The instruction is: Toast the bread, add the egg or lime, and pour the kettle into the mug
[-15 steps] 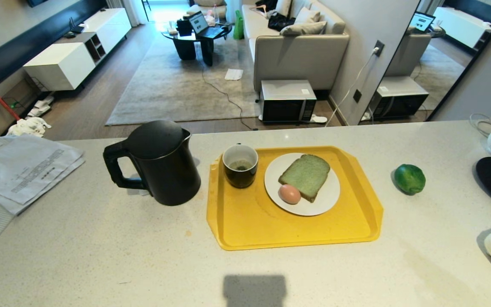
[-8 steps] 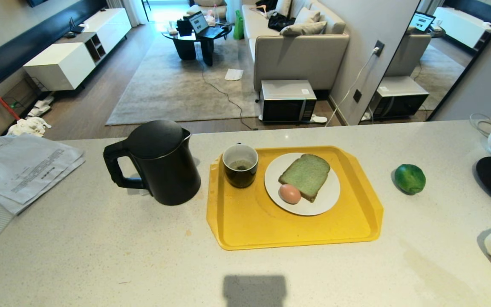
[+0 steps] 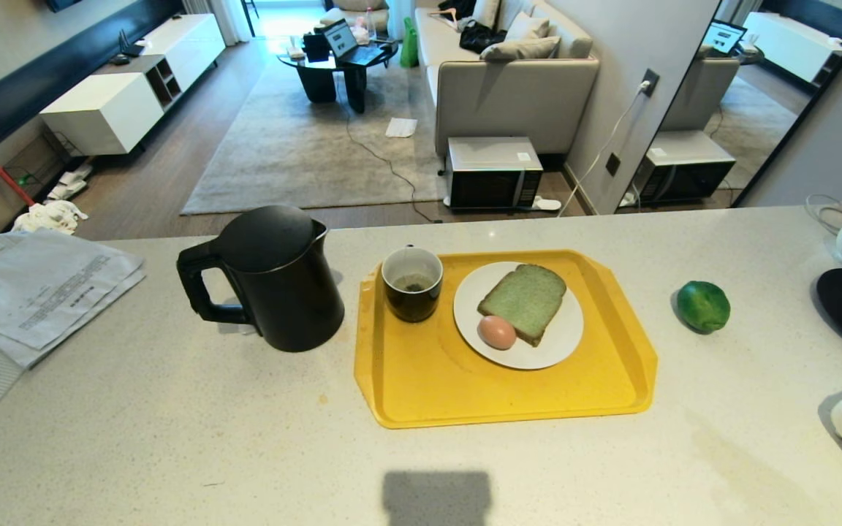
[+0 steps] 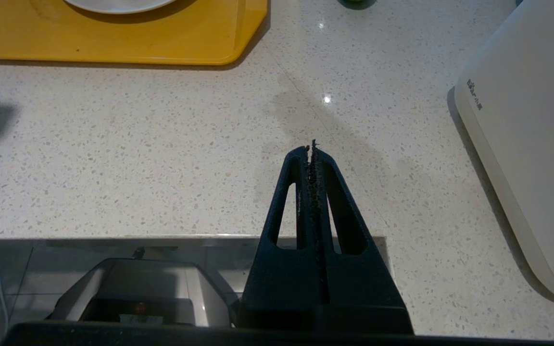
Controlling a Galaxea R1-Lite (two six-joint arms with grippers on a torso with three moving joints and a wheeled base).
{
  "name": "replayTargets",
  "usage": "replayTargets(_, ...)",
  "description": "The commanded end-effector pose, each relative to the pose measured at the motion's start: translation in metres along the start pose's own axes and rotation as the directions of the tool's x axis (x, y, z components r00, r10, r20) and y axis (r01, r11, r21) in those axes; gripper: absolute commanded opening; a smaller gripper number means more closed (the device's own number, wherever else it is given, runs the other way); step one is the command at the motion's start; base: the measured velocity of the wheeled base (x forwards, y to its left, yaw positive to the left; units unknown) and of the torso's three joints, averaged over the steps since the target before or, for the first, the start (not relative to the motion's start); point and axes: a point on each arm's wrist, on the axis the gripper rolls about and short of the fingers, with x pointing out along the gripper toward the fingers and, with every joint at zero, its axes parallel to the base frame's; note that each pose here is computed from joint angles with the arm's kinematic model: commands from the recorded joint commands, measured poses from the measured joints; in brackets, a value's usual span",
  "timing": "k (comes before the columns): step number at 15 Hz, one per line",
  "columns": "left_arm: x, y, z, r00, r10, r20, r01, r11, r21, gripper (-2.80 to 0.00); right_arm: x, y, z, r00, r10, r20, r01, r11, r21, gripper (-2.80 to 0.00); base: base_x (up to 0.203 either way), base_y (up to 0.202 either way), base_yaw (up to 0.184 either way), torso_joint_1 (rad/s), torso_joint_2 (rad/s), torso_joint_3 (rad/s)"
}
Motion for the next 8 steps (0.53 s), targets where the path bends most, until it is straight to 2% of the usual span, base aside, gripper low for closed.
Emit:
replayTargets(1,0.0001,0.0000,0.0000,1.000,0.001,-0.002,-0.001,1.000,-0.001,-2.80,0.0000,0.0000,0.0000,1.000,-0.001,-0.001,0.001,1.000,0.000,-2.80,0.000,0.000,0.000,0.000,0.00,0.000)
replayTargets(8,0.0001,0.0000,0.0000,1.000,0.000,-0.002,0.000,1.000,-0.003,-2.80,0.0000,0.0000,-0.0001,1.000,0.000,-0.001,0.000,1.000,0.000,-2.80,0.000,0.000,0.000,0.000,0.00,0.000)
